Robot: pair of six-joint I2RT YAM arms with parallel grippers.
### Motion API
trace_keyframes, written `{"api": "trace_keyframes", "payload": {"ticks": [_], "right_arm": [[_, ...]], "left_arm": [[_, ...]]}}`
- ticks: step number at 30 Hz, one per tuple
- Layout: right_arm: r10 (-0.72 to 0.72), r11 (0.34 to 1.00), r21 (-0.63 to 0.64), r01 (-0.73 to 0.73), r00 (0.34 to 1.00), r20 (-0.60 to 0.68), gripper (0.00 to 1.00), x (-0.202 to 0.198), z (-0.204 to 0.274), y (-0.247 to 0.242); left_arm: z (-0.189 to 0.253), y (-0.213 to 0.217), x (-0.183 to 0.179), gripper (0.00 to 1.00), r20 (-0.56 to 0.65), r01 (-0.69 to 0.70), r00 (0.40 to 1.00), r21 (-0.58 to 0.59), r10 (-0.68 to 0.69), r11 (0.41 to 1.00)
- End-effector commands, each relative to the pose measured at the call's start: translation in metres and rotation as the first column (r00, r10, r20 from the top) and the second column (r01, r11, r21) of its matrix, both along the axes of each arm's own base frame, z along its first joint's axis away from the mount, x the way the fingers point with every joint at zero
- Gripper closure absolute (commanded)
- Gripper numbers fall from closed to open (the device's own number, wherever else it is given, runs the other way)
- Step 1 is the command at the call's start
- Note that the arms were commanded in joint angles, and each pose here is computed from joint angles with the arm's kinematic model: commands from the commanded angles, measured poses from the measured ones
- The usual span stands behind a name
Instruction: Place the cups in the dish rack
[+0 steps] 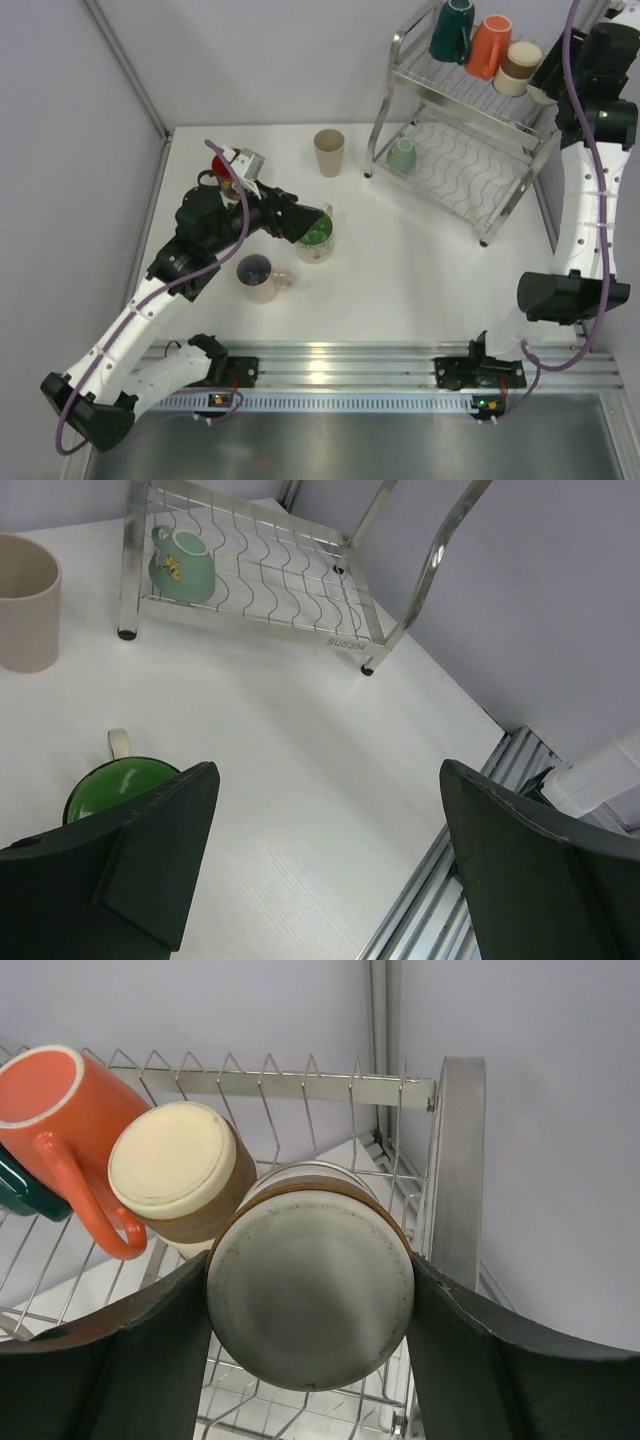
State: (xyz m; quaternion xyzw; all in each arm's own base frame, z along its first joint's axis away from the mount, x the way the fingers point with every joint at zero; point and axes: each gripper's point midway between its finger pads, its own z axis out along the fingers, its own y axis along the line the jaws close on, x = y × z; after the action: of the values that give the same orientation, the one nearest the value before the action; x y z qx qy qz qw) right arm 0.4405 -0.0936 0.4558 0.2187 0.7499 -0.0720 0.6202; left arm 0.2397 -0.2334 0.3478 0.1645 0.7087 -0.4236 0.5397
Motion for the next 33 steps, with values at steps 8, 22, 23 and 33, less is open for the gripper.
{"api": "trace_keyframes", "payload": {"ticks": [8,22,23,33], "right_arm": [[-0.028,1.0,-0.014,0.028,1.0,-0.012,0.96,0.011,-0.002,-0.011],[-0.029,0.999,-0.013,0.029,0.999,-0.015,0.41,0.014,-0.003,-0.012],[-0.032,0.999,-0.016,0.032,0.999,-0.006,0.4,0.013,0.0,-0.013],[-0.041,0.999,-0.024,0.041,0.999,0.033,0.2,0.007,0.014,-0.014]], "left_arm": [[0.001,-0.004,0.001,0.03,-0.01,0.015,1.0,-0.017,-0.016,1.0],[0.0,-0.007,0.002,0.03,-0.022,0.022,1.0,-0.025,-0.023,0.999],[-0.001,-0.007,0.003,0.03,-0.023,0.021,1.0,-0.024,-0.021,0.999],[0.001,-0.01,0.001,0.03,-0.029,0.037,0.999,-0.035,-0.038,0.999]]}}
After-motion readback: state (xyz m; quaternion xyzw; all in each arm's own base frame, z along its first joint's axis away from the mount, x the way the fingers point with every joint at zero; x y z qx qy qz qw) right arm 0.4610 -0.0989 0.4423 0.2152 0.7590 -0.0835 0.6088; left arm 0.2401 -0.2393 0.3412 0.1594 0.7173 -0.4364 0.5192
